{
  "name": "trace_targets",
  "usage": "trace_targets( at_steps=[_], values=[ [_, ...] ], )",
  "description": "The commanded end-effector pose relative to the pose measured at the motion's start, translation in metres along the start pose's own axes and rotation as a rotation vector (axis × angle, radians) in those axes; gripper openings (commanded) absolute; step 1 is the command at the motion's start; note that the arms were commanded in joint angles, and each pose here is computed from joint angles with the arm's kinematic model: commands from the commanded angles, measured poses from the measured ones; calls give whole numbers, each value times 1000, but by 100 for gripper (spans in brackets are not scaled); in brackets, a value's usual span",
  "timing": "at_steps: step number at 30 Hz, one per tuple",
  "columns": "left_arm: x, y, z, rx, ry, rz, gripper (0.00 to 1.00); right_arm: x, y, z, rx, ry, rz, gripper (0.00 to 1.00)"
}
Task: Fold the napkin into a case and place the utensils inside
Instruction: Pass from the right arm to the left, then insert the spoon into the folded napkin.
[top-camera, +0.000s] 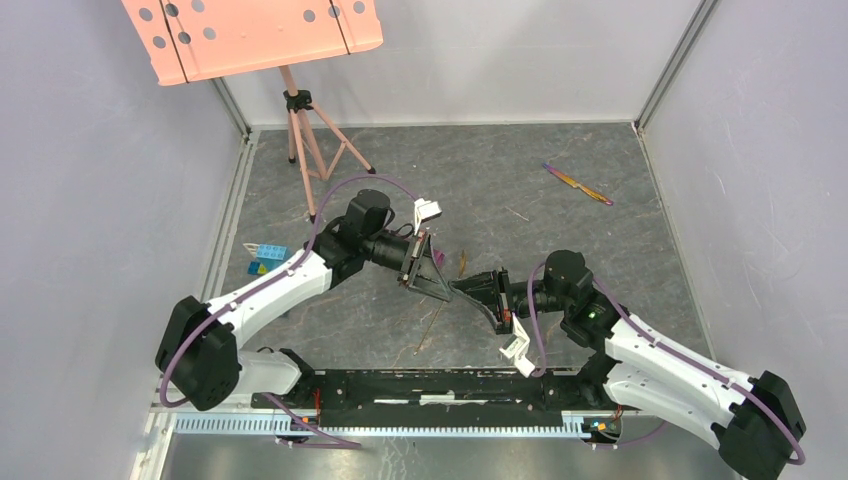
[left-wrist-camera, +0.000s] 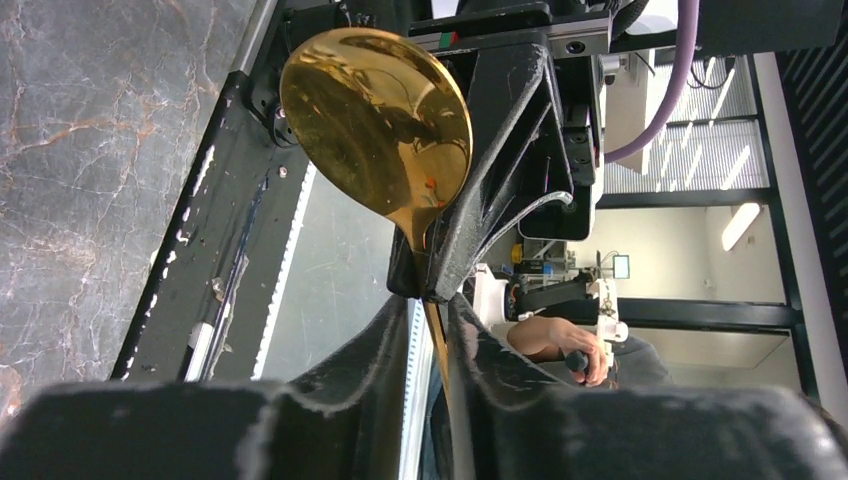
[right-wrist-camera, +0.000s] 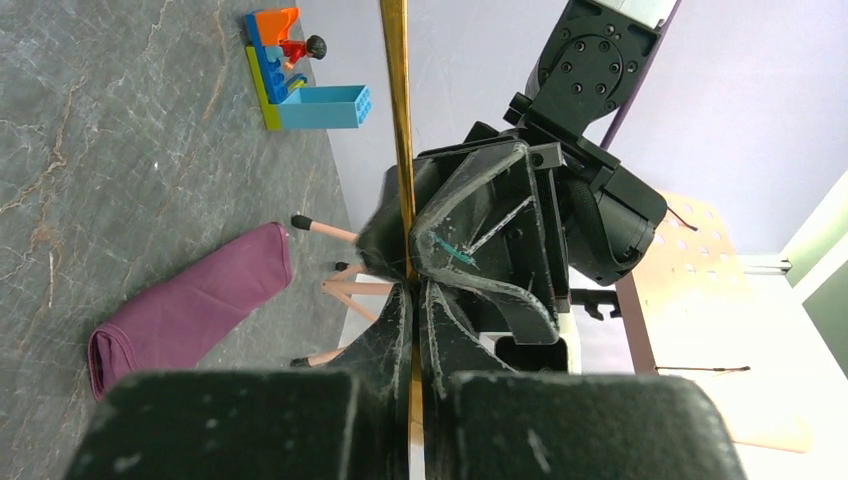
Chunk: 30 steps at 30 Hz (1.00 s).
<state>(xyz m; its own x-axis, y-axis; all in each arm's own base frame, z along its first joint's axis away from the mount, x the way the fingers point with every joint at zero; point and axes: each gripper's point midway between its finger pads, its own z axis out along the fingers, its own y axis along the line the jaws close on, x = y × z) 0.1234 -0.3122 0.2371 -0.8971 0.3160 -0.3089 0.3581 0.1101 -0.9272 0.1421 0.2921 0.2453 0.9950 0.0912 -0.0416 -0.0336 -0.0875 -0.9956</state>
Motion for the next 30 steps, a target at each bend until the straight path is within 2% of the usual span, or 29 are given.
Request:
trace_targets(
  at_steps=[1, 3, 4, 5, 6, 7, 8, 11, 15, 17, 18, 19, 21, 22, 24, 26, 30],
  values=[
    [-6, -11, 0, 20, -4, 23, 18, -5, -18, 2, 14, -29, -41, 0],
    [-7, -7, 0, -10, -15, 20, 3, -5, -17, 3, 11, -29, -33, 0],
    [-8, -5, 0, -29, -22, 15, 2, -3, -17, 3, 9, -21, -24, 0],
    [-9, -1, -1, -61, -37, 11, 2, -1, -16, 2, 8, -7, -6, 6],
    [-12, 1, -2, -93, -57, 13, 2, 3, -16, 2, 19, 14, 15, 20],
    [-15, 8, -5, -152, -85, -1, 2, 9, -15, -2, 48, 56, 62, 73],
    [-20, 15, -9, -212, -117, -8, 2, 15, -20, -6, 106, 97, 98, 97],
    [-35, 42, -28, -405, -266, -78, 2, 32, -25, -24, 279, 224, 252, 98],
    [-57, 87, -82, -731, -586, -213, 2, 49, -18, -43, 461, 322, 488, 98],
    [-63, 105, -113, -881, -755, -296, 2, 59, -15, -53, 595, 358, 672, 98],
    [-67, 112, -126, -942, -830, -326, 2, 69, -16, -62, 706, 383, 812, 98],
    [-68, 119, -137, -996, -889, -378, 2, 83, -8, -70, 821, 436, 988, 98],
    [-70, 135, -158, -1084, -1006, -500, 2, 115, 20, -81, 951, 631, 1263, 98],
    [-71, 143, -162, -1101, -1052, -570, 2, 126, 38, -79, 931, 741, 1356, 98],
    [-72, 154, -172, -1161, -1125, -667, 2, 138, 58, -66, 839, 856, 1477, 98],
    [-70, 164, -187, -1258, -1205, -748, 2, 146, 73, -52, 765, 920, 1556, 98],
    [-72, 180, -218, -1340, -1430, -811, 2, 158, 105, -34, 652, 1032, 1715, 98]
  ],
)
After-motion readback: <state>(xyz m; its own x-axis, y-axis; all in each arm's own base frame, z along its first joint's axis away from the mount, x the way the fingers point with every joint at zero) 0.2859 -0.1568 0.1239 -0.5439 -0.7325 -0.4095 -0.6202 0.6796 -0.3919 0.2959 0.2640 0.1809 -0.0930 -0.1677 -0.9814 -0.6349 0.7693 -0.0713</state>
